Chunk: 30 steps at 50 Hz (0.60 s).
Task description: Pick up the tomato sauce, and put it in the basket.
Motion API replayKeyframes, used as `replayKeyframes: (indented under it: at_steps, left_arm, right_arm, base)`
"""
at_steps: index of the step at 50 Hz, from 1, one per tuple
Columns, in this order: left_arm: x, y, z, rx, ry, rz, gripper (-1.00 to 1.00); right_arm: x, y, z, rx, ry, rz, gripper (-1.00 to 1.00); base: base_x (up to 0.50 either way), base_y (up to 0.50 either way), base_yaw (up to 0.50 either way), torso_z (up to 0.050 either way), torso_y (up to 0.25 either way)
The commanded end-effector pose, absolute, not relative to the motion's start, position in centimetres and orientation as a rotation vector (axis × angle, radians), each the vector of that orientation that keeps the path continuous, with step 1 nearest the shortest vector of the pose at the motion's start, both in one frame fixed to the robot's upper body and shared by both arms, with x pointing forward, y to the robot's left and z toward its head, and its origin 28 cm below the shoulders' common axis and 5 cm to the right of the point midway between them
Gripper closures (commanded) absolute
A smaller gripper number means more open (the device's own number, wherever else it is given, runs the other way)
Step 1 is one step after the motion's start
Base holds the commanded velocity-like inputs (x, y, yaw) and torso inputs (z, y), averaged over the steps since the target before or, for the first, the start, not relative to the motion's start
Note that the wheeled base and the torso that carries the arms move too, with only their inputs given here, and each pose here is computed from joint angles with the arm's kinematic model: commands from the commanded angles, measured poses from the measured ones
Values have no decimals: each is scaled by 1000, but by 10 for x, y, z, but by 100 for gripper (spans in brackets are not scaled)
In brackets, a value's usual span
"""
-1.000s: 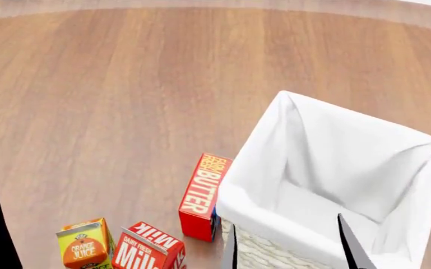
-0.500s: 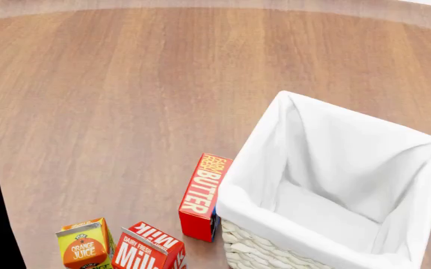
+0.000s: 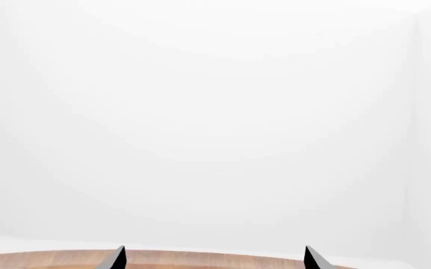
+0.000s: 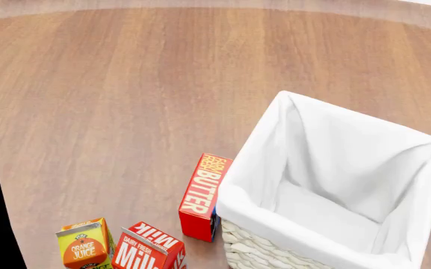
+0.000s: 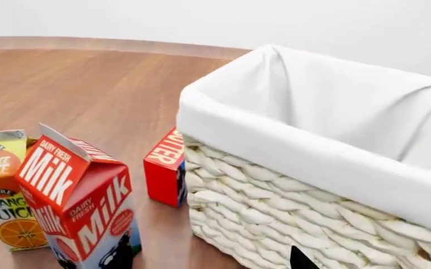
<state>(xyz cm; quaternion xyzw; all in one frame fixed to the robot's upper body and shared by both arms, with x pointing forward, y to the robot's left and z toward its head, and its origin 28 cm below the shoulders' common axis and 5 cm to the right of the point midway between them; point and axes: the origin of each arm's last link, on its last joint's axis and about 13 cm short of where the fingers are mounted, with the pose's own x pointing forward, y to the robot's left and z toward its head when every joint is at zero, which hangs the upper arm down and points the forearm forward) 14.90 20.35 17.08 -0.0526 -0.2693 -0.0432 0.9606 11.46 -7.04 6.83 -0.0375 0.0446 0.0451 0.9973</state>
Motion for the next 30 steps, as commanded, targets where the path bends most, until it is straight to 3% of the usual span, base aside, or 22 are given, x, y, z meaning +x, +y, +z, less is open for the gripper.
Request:
replayKeyframes:
  at_steps: [1,30]
  left_arm:
    - [149,204,171,-105,-546,-86,-100]
    - [150,204,170,-108,-543,-81,-100]
  right_arm:
    - [115,-68,55,-65,170,77,-100]
    - [118,-70,31,-29,243,62,-100]
  base:
    - [0,0,0,0,0]
    - [0,0,0,0,0]
